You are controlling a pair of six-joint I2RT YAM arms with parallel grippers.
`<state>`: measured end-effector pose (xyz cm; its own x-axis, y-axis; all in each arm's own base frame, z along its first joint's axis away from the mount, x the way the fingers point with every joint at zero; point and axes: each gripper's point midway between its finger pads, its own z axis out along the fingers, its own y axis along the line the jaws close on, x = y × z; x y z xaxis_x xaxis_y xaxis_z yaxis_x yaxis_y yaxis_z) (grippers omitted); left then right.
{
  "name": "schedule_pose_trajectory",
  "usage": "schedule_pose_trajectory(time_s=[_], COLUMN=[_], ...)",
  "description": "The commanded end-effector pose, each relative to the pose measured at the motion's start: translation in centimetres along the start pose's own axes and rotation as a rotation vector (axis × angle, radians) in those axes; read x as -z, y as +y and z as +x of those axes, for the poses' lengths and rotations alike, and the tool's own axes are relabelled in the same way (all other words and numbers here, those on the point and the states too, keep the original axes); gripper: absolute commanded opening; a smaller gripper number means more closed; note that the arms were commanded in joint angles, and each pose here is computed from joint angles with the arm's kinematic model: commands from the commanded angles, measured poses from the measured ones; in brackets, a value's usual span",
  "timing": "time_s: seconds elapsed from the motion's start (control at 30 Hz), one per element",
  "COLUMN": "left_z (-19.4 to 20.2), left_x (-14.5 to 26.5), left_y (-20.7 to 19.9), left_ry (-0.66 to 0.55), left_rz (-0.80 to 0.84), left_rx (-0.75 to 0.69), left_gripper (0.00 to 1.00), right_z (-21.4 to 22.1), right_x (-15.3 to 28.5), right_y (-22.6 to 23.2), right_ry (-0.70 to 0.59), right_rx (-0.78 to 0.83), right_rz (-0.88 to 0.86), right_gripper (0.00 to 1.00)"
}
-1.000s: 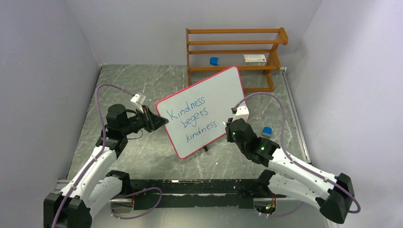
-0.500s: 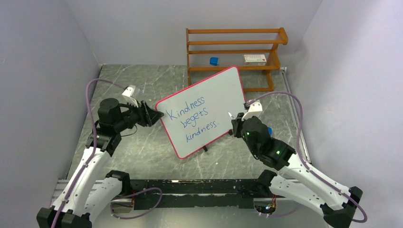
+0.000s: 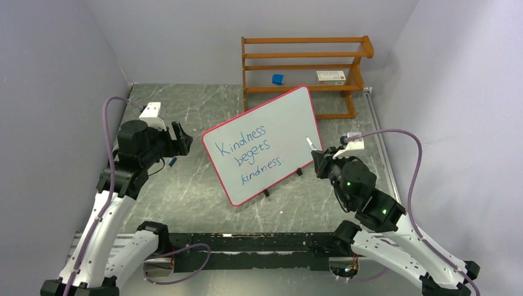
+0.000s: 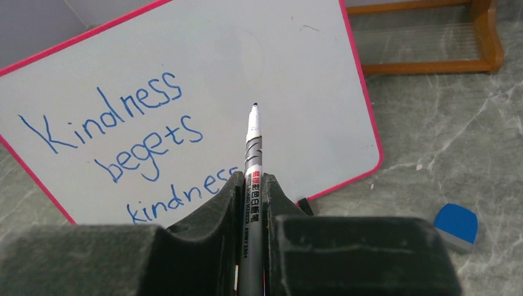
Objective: Write a sentence on the whiteboard
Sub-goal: Close the whiteboard marker at the center of the board.
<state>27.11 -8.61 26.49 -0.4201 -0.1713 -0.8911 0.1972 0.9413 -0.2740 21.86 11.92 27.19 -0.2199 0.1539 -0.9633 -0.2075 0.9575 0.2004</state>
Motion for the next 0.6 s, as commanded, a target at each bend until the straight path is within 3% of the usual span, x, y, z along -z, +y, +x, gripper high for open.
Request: schedule_pose_trajectory(time_s=[0.0, 0.23, 0.57], left_z=[1.5, 4.0, 9.6], left_x=[-0.3, -2.2, -6.9], left_y=[3.5, 7.2, 11.8], left_ry=[0.092, 0.26, 0.562], left_rz=[-0.193, -0.344, -0.363], left_rx=[-0.001, 0.002, 0.038], left_gripper=[0.82, 0.82, 0.73], right_z=[-0.8, -1.3, -2.0], right_x=[0.2, 0.9, 1.7], right_y=[-0.1, 0.2, 0.1], right_ry=[-0.029, -0.054, -0.086], right_rx=[-0.008, -0.03, -0.053], right_rz=[-0.006, -0.046, -0.068], right_gripper=[0.0, 0.0, 0.0])
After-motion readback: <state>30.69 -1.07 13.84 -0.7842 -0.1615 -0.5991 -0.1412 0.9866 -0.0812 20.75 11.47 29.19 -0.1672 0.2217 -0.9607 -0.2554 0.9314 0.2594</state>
